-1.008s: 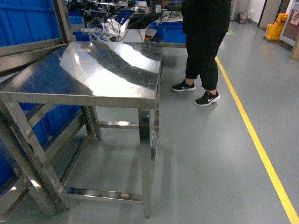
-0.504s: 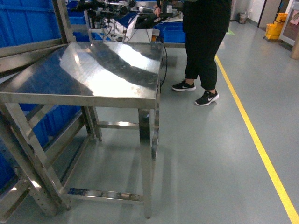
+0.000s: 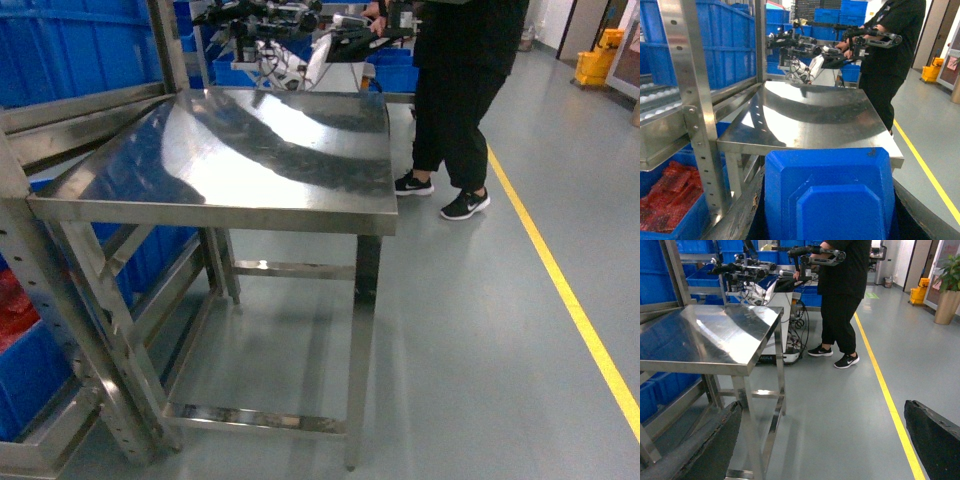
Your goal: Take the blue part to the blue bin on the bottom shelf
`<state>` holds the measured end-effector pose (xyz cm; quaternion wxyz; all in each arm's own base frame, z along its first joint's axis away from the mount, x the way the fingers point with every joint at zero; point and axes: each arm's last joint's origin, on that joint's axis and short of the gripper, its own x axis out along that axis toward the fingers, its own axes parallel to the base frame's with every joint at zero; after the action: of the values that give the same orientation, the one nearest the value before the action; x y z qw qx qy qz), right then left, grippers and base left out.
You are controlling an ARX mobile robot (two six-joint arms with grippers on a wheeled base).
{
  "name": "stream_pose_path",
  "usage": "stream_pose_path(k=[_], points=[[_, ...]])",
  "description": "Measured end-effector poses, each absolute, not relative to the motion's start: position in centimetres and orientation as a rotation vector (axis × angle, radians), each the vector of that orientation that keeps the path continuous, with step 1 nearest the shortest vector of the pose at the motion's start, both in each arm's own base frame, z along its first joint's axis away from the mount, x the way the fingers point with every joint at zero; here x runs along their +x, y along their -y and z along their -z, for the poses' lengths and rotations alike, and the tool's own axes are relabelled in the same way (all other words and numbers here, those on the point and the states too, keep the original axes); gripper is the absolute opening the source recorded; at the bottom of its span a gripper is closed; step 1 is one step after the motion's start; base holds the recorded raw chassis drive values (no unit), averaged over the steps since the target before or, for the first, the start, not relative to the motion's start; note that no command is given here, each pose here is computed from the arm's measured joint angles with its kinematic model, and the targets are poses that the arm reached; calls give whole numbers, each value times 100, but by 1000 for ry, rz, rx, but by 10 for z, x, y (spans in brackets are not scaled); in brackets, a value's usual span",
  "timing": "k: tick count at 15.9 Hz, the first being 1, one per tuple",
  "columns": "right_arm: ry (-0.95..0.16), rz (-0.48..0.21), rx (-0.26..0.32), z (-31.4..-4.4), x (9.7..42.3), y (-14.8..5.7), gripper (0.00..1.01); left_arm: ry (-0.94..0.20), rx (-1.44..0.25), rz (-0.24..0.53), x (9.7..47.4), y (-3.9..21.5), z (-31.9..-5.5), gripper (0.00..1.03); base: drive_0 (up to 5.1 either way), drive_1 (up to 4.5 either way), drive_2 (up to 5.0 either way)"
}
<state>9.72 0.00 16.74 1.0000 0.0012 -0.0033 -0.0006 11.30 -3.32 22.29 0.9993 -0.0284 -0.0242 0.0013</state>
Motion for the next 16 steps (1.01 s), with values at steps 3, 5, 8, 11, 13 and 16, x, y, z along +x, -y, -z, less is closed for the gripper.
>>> stream_pose_path(k=[3,5,8,11,13,16], points=[[3,1,2,-167,97,0,98,47,-56,-3,113,33,-223,44,-490,255,255],[3,0,2,-167,97,0,98,48,-57,-4,113,33,-223,44,-501,245,245],[4,0,2,-167,97,0,98,46,-56,-4,113,33,-223,44,-500,245,245],[6,0,2,-167,97,0,98,51,-58,-4,113,33,-223,44,-505,241,241],[6,0,2,-167,97,0,98,50,-58,-5,113,33,-223,44,-496,250,250],[3,0,2,-167,97,0,98,48,-57,-2,113,33,-223,44,-506,239,239]])
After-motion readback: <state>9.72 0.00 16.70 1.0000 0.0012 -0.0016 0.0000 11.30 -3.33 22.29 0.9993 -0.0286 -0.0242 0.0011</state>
